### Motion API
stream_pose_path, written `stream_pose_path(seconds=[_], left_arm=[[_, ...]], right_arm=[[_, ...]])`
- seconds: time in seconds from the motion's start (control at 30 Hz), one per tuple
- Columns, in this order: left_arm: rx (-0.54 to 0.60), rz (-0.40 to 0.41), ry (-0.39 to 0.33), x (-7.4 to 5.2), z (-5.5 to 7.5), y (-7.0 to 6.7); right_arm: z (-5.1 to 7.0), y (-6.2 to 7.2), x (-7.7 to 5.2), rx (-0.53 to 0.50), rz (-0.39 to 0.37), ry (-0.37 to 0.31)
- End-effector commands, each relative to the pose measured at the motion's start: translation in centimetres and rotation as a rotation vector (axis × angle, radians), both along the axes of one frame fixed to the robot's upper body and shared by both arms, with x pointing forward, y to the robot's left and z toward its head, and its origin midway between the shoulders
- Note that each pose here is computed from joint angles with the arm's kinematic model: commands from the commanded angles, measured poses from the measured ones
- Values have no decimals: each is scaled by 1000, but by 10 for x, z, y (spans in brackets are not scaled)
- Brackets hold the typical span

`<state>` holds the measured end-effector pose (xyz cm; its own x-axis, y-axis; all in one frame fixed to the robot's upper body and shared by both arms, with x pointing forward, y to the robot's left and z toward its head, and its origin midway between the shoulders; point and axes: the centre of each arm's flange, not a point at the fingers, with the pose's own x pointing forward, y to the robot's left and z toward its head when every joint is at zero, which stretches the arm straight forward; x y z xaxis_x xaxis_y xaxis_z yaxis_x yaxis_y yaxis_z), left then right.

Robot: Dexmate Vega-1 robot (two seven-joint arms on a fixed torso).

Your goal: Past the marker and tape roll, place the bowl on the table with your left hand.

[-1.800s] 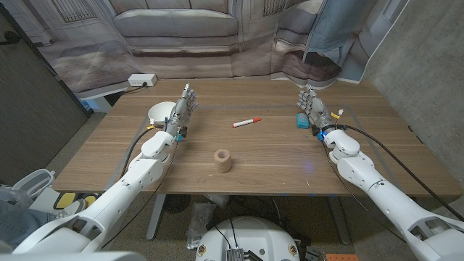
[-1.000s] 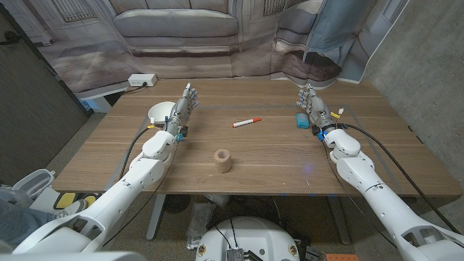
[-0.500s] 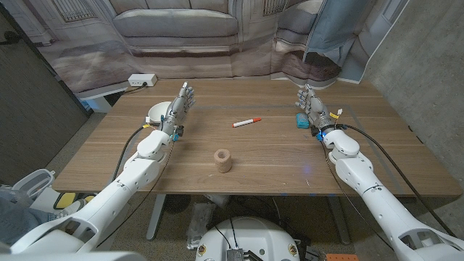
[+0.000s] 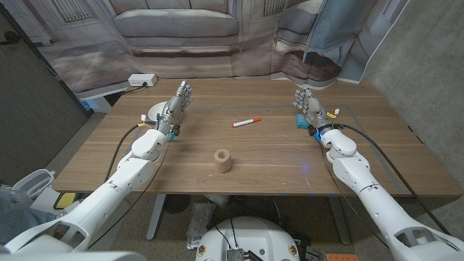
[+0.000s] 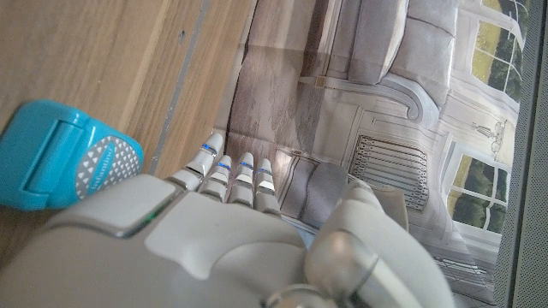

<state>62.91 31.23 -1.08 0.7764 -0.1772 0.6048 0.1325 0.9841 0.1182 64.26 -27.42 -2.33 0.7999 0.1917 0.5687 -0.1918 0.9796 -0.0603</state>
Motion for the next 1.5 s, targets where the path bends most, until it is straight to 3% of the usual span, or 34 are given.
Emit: stream_pose_path(seconds=[0.03,0.7,1.5], left_arm=[[18,26,-23,-12,0,16],[33,59,-43,-26,-11,39],[85,91,-92,-48,-5,40]], right_arm=[[-2,7,-4,10,-1,-13],[-1,20,3,5,21,-5],[7,15,2,-10,23,-12]])
